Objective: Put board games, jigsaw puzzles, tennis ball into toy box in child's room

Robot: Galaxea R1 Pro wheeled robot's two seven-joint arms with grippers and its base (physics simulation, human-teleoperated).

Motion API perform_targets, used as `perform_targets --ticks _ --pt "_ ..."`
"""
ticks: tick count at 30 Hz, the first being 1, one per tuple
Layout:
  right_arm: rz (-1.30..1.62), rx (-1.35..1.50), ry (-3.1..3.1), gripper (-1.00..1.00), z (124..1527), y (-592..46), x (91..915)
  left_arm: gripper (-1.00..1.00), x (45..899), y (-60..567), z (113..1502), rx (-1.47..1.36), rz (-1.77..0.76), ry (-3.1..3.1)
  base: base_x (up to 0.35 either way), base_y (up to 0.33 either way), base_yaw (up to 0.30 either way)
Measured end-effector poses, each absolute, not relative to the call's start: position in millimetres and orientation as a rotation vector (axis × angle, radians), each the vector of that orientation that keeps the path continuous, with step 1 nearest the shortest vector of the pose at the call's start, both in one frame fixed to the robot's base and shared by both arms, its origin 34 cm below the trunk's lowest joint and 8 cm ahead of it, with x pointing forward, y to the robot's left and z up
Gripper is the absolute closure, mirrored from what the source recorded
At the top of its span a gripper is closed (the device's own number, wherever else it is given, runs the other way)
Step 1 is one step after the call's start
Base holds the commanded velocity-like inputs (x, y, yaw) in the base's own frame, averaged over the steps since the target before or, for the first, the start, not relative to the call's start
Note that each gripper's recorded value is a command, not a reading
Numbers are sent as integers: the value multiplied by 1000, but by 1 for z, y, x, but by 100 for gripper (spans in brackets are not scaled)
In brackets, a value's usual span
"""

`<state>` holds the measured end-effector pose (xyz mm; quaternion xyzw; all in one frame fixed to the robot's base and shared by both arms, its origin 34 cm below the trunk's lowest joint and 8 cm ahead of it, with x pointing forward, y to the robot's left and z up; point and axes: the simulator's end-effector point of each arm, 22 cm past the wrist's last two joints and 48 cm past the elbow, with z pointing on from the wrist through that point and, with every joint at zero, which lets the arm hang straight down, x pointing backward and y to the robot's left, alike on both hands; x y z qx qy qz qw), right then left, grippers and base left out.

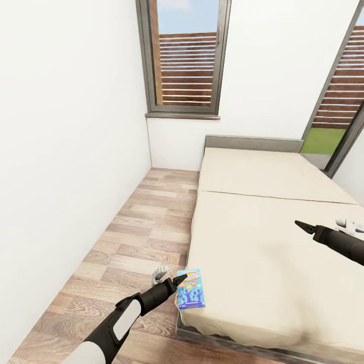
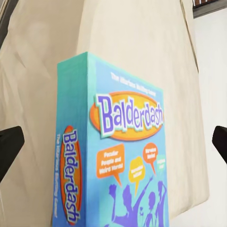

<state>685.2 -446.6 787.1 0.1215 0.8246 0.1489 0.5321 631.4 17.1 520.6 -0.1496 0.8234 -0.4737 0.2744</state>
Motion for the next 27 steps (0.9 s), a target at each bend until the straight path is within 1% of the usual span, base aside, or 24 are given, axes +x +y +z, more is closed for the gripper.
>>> perform_targets --ticks 27 --pt "355 283 1967 -100 787 -445 683 -100 629 22 514 -426 -1266 2227 0 0 0"
